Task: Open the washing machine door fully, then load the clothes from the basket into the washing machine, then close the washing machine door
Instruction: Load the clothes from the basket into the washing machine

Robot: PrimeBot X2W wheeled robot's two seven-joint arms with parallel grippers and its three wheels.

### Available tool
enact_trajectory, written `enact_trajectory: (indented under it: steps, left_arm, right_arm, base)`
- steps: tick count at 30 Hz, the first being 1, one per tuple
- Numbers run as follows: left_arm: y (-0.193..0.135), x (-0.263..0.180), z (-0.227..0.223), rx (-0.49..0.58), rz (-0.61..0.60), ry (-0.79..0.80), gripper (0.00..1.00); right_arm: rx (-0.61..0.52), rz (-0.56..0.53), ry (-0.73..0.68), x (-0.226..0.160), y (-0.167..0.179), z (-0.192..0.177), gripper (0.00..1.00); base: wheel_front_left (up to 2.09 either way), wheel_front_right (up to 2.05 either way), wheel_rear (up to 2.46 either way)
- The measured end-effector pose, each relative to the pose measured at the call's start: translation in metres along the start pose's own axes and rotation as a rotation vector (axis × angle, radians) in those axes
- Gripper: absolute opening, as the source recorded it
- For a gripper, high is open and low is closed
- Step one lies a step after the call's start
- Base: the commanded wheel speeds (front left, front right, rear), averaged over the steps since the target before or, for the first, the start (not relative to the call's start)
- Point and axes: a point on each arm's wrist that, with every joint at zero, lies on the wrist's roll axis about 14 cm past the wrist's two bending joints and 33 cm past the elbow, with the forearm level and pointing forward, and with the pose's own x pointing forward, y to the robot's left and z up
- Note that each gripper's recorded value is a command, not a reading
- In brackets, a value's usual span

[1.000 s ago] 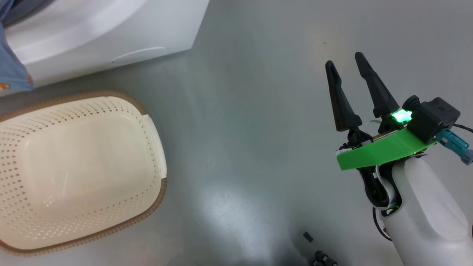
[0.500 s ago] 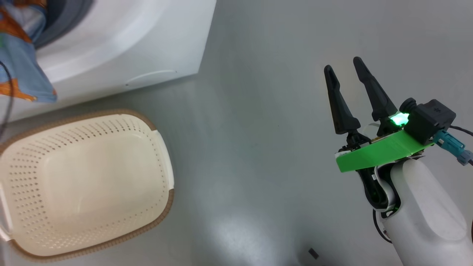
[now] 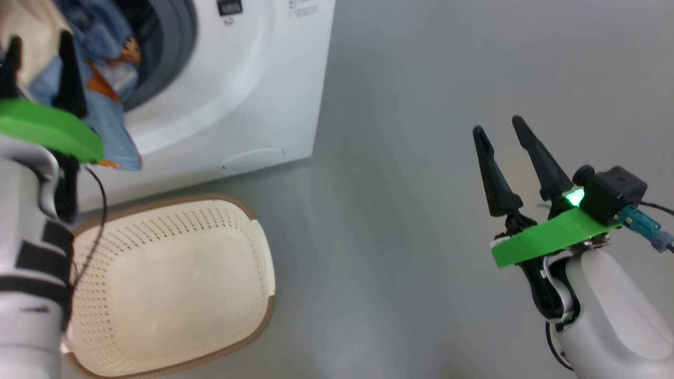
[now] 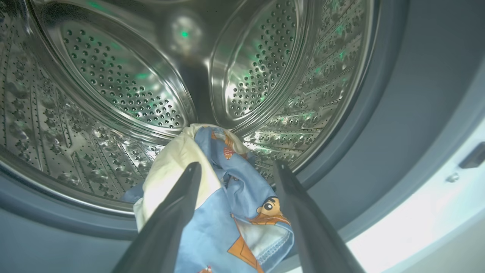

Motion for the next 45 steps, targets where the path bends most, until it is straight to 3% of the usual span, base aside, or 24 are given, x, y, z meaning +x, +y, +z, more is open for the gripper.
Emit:
enact_trajectory:
  steps: [23,37,45]
  left_arm:
    - [-0.01,-0.144,0.013,-0.013,0.026,-0.103,1.0]
    - [-0.01,-0.193,0.011,-0.018,0.057,-0.135,1.0]
    - [-0.011,-0.198,0.012,-0.029,0.068,-0.145,1.0]
  right_arm:
    - [0.018,0.083,-0.079,-0.035,0.033,0.038,1.0]
    - [0.017,0.118,-0.093,-0.042,0.044,0.045,1.0]
    - [0.016,0.124,-0.093,-0.043,0.046,0.045,1.0]
  base:
    - [0.0,0.0,0.0]
    - [0.0,0.0,0.0]
    - [0.0,0.0,0.0]
